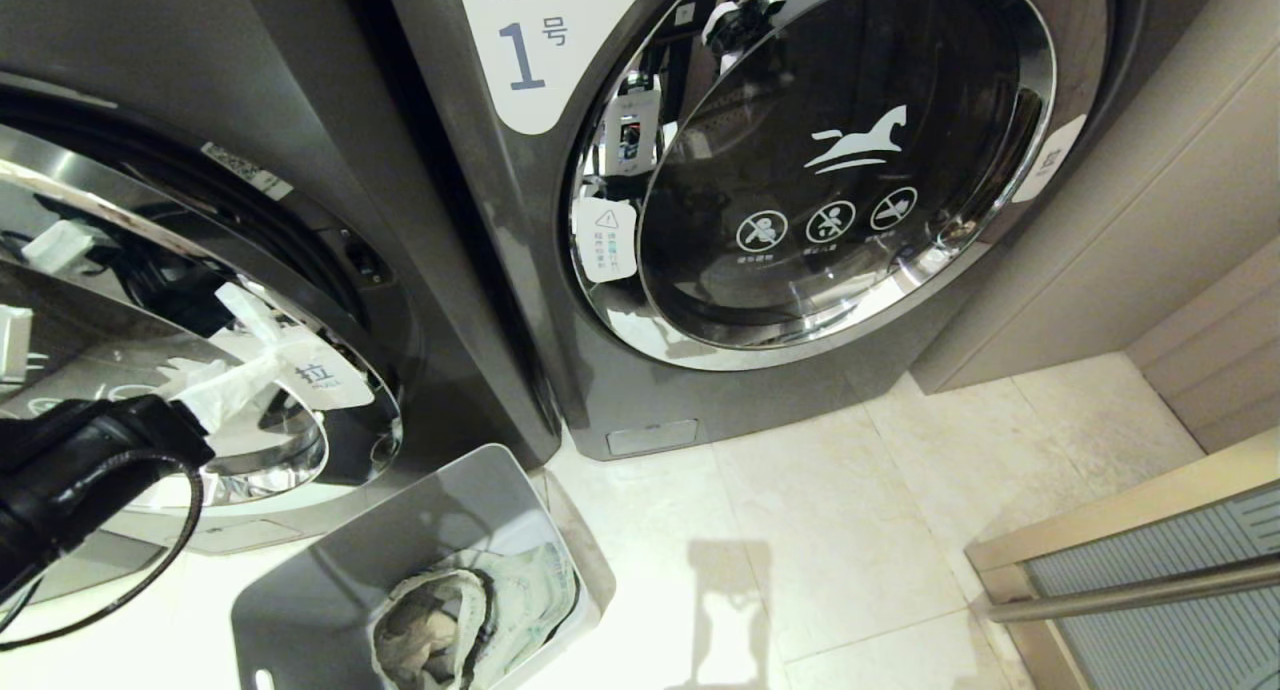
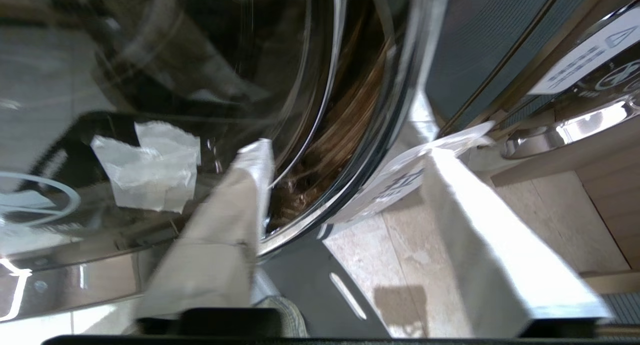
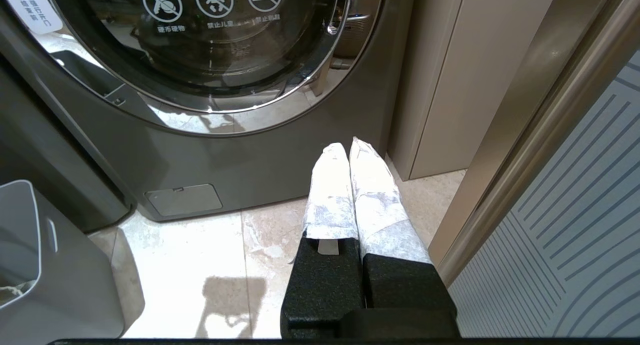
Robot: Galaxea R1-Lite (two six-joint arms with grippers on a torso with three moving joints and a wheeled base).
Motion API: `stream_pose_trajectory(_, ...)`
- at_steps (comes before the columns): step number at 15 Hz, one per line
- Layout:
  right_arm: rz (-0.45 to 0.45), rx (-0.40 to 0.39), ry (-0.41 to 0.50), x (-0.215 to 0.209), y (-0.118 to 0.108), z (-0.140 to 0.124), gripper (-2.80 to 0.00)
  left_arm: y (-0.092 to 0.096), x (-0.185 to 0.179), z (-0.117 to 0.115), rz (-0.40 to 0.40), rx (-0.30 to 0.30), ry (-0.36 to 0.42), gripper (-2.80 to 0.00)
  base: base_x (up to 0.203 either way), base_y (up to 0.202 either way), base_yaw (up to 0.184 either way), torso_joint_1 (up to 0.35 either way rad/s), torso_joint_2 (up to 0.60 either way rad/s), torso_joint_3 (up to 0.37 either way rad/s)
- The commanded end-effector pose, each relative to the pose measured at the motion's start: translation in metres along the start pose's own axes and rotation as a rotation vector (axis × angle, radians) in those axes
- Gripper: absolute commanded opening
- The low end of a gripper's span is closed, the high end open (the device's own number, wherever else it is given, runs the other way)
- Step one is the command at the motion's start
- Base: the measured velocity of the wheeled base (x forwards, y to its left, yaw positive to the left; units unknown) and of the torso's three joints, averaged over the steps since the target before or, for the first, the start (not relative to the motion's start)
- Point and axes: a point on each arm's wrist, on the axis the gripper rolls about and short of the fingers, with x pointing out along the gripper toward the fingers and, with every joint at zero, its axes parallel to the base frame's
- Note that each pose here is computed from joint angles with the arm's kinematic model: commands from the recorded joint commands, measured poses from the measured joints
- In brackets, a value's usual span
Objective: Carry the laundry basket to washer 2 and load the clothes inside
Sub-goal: Open the lid of the washing machine
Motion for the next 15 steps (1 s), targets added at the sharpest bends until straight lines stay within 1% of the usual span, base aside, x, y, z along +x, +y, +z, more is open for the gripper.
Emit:
stream_pose_trajectory(1,0.000,0.000,0.039,0.001,0.000,-0.011,-2.80,-0.008,-0.010,0.009,-0.016,0.024,-0.045,-2.80,0.000,0.000,0.000,0.000,0.00,0.000)
stream_pose_trajectory(4,0.000,0.000,0.039,0.001,0.000,-0.011,-2.80,-0.018,-0.024,0.026,-0.026,0.070,-0.123,-2.80,0.000,0.000,0.000,0.000,0.00,0.000)
stream_pose_trajectory(6,0.000,0.000,0.039,0.001,0.000,-0.011,-2.80,-0.031,-0.040,0.036,-0.040,0.103,-0.180,-2.80,0.000,0.000,0.000,0.000,0.00,0.000)
stream_pose_trajectory(9,0.000,0.000,0.039,0.001,0.000,-0.011,-2.80,-0.049,-0.070,0.054,-0.038,0.153,-0.261,-2.80,0.000,0.000,0.000,0.000,0.00,0.000)
stream_pose_trajectory(11,0.000,0.000,0.039,0.001,0.000,-0.011,-2.80,-0.069,-0.096,0.067,-0.059,0.202,-0.333,-2.80,0.000,0.000,0.000,0.000,0.00,0.000)
stream_pose_trajectory(13,0.000,0.000,0.039,0.001,0.000,-0.011,-2.80,-0.086,-0.118,0.075,-0.080,0.240,-0.386,-2.80,0.000,0.000,0.000,0.000,0.00,0.000)
stream_pose_trajectory(14,0.000,0.000,0.039,0.001,0.000,-0.011,-2.80,-0.093,-0.124,0.083,-0.096,0.264,-0.411,-2.80,0.000,0.000,0.000,0.000,0.00,0.000)
stream_pose_trajectory(15,0.000,0.000,0.039,0.001,0.000,-0.011,-2.80,-0.098,-0.126,0.093,-0.131,0.296,-0.425,-2.80,0.000,0.000,0.000,0.000,0.00,0.000)
